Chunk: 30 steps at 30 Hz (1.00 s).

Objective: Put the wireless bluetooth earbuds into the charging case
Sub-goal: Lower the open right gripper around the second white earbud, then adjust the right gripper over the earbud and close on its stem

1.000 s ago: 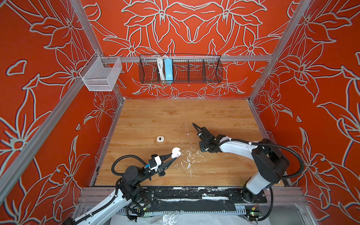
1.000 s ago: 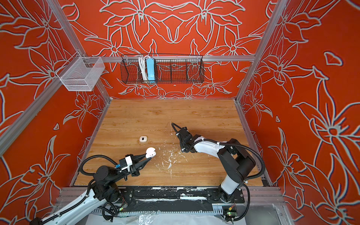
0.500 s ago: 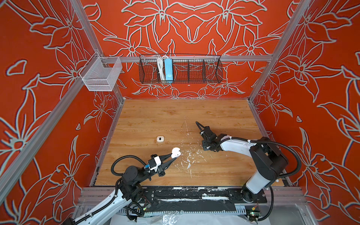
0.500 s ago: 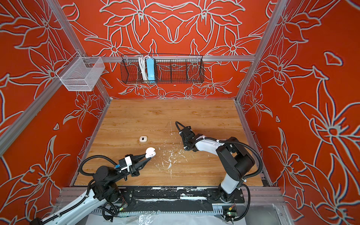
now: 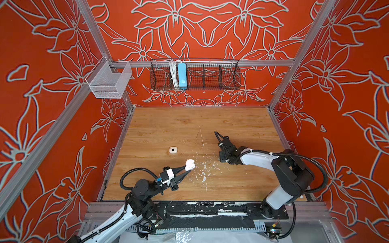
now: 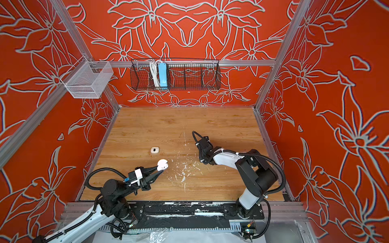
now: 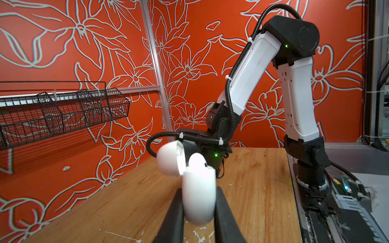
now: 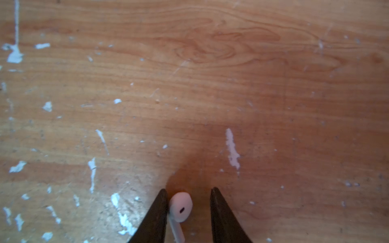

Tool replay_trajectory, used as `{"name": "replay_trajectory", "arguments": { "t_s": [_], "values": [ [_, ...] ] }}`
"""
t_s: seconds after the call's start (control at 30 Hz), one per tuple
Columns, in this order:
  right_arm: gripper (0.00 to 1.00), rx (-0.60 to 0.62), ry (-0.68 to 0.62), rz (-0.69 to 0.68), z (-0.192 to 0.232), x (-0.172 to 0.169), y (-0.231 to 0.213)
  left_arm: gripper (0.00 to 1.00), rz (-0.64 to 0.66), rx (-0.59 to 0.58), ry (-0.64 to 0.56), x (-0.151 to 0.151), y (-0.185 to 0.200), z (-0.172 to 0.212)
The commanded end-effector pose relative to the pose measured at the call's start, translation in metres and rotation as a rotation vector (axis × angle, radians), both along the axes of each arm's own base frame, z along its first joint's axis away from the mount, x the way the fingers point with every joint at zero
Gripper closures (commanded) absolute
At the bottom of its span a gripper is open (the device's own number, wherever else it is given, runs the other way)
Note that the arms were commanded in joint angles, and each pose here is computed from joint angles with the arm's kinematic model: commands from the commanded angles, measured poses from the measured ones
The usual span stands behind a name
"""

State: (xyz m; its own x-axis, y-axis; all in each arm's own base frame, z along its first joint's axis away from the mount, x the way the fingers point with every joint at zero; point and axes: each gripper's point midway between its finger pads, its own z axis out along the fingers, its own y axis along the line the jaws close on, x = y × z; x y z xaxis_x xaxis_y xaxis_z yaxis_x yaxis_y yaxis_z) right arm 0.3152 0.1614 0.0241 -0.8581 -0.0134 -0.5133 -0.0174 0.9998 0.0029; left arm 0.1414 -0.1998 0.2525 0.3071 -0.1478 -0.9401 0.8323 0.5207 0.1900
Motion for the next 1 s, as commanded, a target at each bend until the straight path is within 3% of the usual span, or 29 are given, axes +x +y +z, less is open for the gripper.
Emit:
{"name": "replay_trajectory", "arguments": {
  "t_s": [0.0, 0.27, 0.6, 0.83, 0.97],
  "values": [
    [0.64, 0.007, 0.025, -0.081, -0.008, -0.012, -0.021, 1.00, -0.005, -0.023, -0.034, -0.004, 0.002, 0.011],
    [0.60, 0.064, -0.018, -0.060, 0.004, -0.017, -0.023, 1.00, -0.001, -0.023, -0.034, -0.004, 0.003, 0.012],
    [0.58, 0.142, 0.039, -0.022, -0.007, -0.028, -0.010, 1.00, 0.006, -0.023, -0.034, -0.003, 0.003, 0.012],
    [0.64, 0.212, 0.050, -0.019, -0.006, -0.036, 0.000, 1.00, 0.005, -0.030, -0.040, -0.005, 0.005, 0.014],
    [0.67, 0.155, 0.032, -0.068, -0.003, -0.038, -0.014, 1.00, 0.008, -0.031, -0.037, -0.004, 0.005, 0.014]
  ]
}}
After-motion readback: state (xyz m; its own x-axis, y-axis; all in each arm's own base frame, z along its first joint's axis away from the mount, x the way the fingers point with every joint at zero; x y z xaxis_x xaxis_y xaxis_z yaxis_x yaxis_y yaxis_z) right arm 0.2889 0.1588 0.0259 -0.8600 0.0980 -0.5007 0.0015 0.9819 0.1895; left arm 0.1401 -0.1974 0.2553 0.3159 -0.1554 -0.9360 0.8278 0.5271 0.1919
